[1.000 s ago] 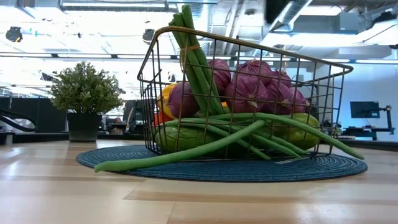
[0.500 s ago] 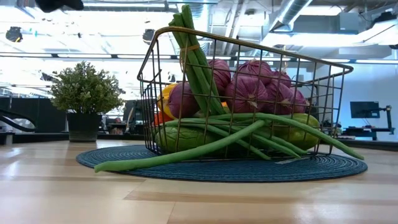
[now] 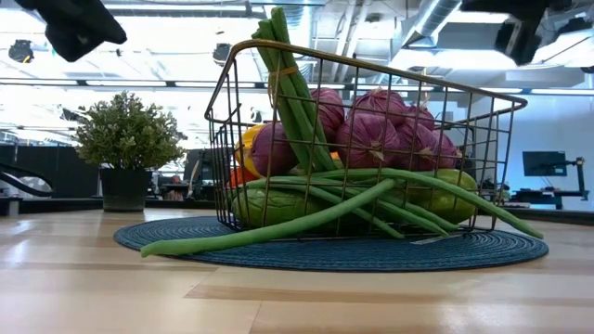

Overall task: Build produce basket
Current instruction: Return to Home Position

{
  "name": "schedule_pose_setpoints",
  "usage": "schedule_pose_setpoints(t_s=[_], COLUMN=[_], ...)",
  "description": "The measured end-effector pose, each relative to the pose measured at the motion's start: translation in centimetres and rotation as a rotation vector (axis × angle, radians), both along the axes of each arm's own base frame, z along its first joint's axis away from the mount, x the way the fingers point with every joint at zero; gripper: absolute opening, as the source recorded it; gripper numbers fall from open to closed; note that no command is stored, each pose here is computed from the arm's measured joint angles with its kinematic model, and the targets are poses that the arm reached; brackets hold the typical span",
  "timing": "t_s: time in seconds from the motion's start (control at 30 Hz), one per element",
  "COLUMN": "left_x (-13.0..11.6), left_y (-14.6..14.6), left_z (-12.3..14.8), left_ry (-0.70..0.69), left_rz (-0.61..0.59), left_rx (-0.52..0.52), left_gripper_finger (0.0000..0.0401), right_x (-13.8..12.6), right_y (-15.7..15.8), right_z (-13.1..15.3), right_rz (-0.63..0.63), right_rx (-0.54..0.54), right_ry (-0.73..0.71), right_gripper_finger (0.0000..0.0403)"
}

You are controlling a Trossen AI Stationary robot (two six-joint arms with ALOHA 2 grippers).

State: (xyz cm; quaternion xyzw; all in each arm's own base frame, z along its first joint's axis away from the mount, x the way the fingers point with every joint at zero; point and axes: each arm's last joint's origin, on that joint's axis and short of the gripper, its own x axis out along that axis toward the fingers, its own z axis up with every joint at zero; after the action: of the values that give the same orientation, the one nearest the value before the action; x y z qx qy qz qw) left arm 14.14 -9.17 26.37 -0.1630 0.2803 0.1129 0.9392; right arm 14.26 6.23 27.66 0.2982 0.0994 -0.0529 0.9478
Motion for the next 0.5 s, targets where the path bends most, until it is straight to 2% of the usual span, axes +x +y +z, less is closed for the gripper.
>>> schedule_pose_setpoints(t_s=[0.17, 0.37, 0.5], left_x=[0.4, 0.1, -0.5], left_y=[-0.3, 0.3, 1.1], left_z=[-1.9, -5.4, -6.5], left_ry=[-0.098, -0.313, -0.421], left_rz=[-0.036, 0.022, 0.073], left_rx=[-0.017, -0.101, -0.116], left_gripper_finger=[0.0, 0.0, 0.0], right_x=[0.3, 0.1, -0.4], right_y=[-1.4, -2.2, -2.5], right_z=[-2.1, -1.5, -1.3], right_rz=[0.003, 0.028, 0.041], right_rx=[0.03, -0.037, -0.072], right_ry=[-0.033, -0.07, -0.077], right_gripper_finger=[0.0001, 0.0001, 0.0001])
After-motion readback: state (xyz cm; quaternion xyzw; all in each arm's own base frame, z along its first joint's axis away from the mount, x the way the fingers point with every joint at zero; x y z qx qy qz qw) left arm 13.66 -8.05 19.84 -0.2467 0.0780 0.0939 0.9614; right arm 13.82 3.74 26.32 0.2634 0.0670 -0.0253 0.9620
